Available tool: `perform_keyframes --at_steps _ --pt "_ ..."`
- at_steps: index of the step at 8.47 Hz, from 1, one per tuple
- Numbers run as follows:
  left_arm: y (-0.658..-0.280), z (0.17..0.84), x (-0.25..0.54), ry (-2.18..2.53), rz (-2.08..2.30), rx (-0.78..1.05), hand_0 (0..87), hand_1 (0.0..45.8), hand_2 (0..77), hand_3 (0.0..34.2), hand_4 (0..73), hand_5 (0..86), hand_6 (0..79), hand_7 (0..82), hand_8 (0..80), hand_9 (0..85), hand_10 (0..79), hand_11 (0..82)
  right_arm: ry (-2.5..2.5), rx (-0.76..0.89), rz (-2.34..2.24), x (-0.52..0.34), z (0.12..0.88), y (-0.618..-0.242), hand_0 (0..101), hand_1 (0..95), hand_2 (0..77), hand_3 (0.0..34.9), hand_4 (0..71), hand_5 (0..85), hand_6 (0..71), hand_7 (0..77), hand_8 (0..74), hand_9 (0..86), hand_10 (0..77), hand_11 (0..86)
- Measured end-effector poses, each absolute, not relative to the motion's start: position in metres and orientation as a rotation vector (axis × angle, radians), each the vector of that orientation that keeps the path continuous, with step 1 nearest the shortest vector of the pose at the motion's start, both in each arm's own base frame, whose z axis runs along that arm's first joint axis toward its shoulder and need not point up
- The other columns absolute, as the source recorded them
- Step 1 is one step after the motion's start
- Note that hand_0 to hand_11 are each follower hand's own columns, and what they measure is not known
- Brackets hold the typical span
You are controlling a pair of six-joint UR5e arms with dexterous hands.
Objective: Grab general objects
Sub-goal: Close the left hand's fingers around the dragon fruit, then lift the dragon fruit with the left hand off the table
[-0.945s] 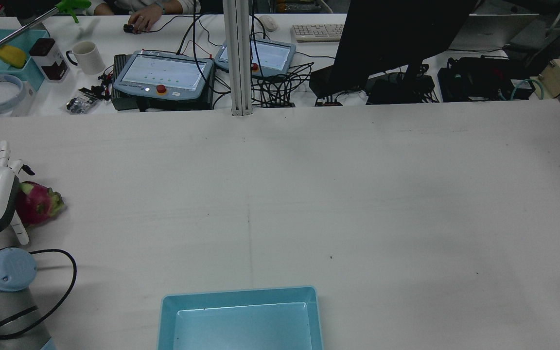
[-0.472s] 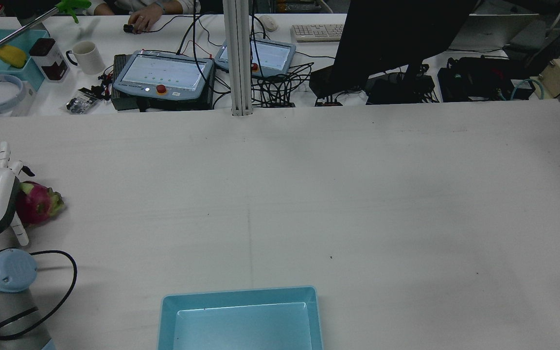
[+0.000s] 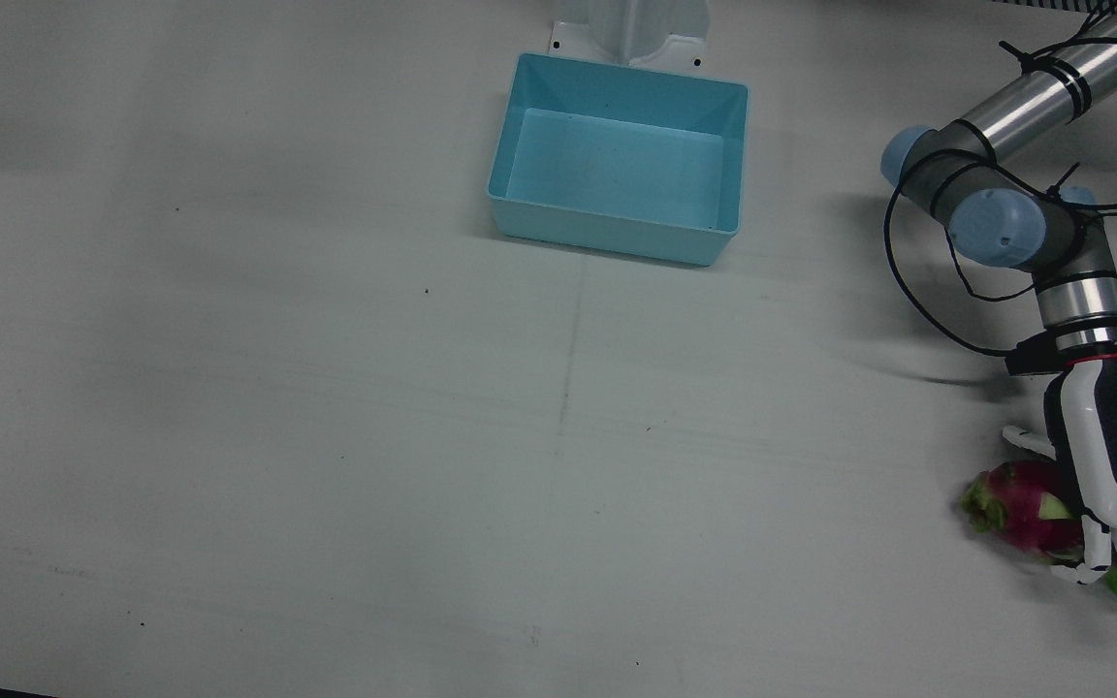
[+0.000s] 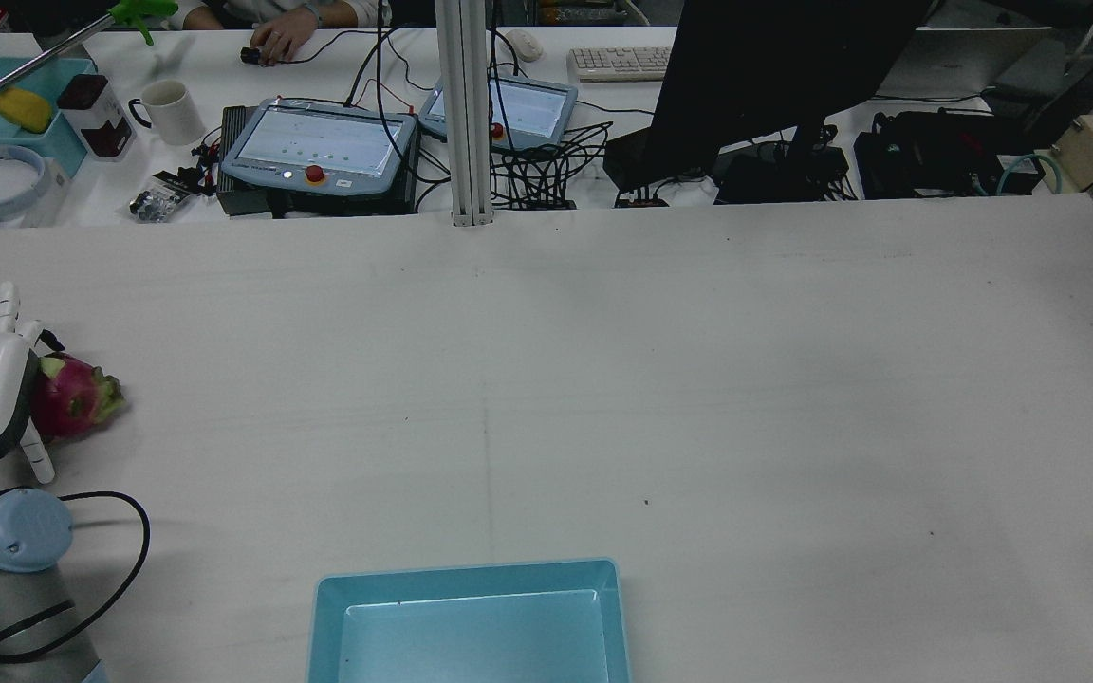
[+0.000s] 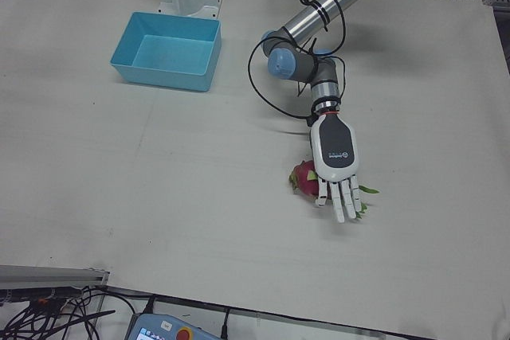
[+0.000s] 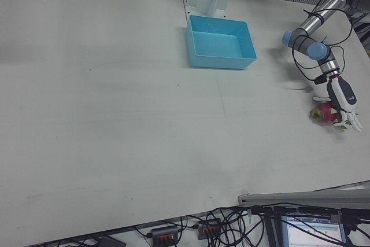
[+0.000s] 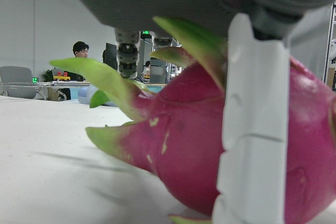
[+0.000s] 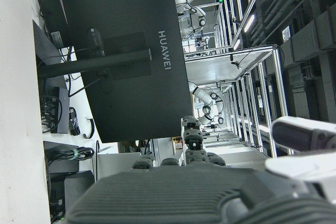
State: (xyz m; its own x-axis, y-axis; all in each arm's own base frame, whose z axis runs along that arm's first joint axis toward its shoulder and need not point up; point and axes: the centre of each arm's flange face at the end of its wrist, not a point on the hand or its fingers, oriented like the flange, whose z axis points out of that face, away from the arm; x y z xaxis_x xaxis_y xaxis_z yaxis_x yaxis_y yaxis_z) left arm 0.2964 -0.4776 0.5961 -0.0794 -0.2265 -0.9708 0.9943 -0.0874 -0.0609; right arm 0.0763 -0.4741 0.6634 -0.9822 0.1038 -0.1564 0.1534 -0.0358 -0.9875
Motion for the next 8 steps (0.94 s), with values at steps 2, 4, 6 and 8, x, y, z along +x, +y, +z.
perform_keyframes --at_steps 2,4,6,8 --pt "-0.4786 0.5974 0.297 1.046 -1.421 1.058 79.5 0.0 0.5 3.8 2.7 46.4 0.5 1.1 3.8 1.1 20.7 6.5 2.158 0.287 -2.217 0.0764 0.6633 -0.4742 0 2.2 68.7 0.0 0.0 0.5 0.0 0.0 0.0 0.5 0.0 0.5" --pt "-0.4794 0.5982 0.2963 1.043 -1.422 1.061 79.5 0.0 0.5 3.7 2.7 46.4 0.5 0.5 3.8 1.1 20.7 6.5 2.158 0.286 -2.217 0.0764 0.6632 -0.4743 0 2.2 68.7 0.0 0.0 0.5 0.0 0.0 0.0 0.5 0.0 0.5" --pt "-0.4813 0.6024 0.2955 1.041 -1.425 1.064 79.6 0.0 0.5 2.5 3.8 46.4 0.5 1.1 3.8 1.1 20.7 7.1 2.157 0.286 -2.218 0.0764 0.6635 -0.4741 0 2.2 68.7 0.0 0.0 0.5 0.0 0.0 0.0 0.5 0.0 0.5" --pt "-0.4825 0.6048 0.2945 1.038 -1.427 1.066 59.9 0.0 0.5 0.3 18.5 40.9 14.7 0.5 17.5 0.5 18.5 22.4 2.156 0.287 -2.218 0.0764 0.6633 -0.4739 0 2.2 68.7 0.0 0.0 0.5 0.0 0.0 0.0 0.5 0.0 0.5"
